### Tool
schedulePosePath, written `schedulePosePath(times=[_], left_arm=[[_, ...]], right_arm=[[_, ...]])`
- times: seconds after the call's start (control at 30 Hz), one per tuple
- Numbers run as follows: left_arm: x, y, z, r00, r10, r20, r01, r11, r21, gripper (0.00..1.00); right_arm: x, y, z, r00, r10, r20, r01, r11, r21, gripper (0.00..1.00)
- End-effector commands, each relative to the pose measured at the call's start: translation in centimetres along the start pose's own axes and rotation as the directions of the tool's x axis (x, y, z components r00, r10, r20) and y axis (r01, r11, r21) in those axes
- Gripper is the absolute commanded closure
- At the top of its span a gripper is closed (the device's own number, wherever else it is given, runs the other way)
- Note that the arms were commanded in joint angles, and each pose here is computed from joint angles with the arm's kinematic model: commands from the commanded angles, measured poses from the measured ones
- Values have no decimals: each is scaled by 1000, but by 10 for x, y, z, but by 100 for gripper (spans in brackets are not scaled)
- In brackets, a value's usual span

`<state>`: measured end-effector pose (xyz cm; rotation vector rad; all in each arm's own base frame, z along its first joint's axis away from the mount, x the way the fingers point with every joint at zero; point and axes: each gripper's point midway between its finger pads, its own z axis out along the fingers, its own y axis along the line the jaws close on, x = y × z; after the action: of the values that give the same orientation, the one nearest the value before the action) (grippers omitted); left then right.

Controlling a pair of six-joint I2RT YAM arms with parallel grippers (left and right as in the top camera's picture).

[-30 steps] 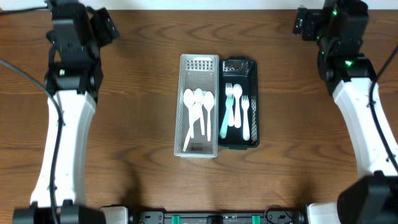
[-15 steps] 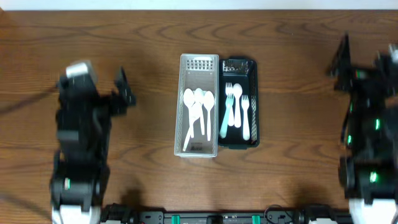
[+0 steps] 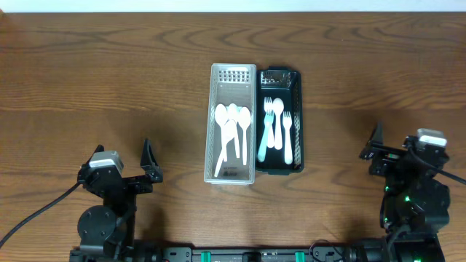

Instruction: Pack container

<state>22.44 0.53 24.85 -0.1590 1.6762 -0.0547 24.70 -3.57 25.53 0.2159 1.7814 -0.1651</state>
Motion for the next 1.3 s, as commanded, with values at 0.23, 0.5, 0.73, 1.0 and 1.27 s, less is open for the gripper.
schedulePosePath(times=[0.23, 0.5, 0.73, 1.0, 1.27], left_arm=[[6, 0, -3, 999, 17, -28, -17, 1000, 2, 2], [41, 6, -6, 985, 36, -169, -39, 999, -15, 2], [86, 14, -19, 934, 56, -354, -73, 997, -33, 2], [134, 25, -44, 829, 71, -554, -115, 992, -45, 2], [151, 30, -57, 777, 73, -625, -132, 990, -47, 2]], right_arm=[[90, -12, -17, 929, -87, -360, 100, 995, 18, 1], [143, -24, -46, 803, -141, -579, 174, 985, 1, 1], [149, -25, -51, 784, -149, -602, 183, 983, -6, 1], [136, -25, -55, 841, -133, -524, 157, 988, 2, 1], [104, -6, -72, 953, -42, -299, 14, 995, -96, 1]])
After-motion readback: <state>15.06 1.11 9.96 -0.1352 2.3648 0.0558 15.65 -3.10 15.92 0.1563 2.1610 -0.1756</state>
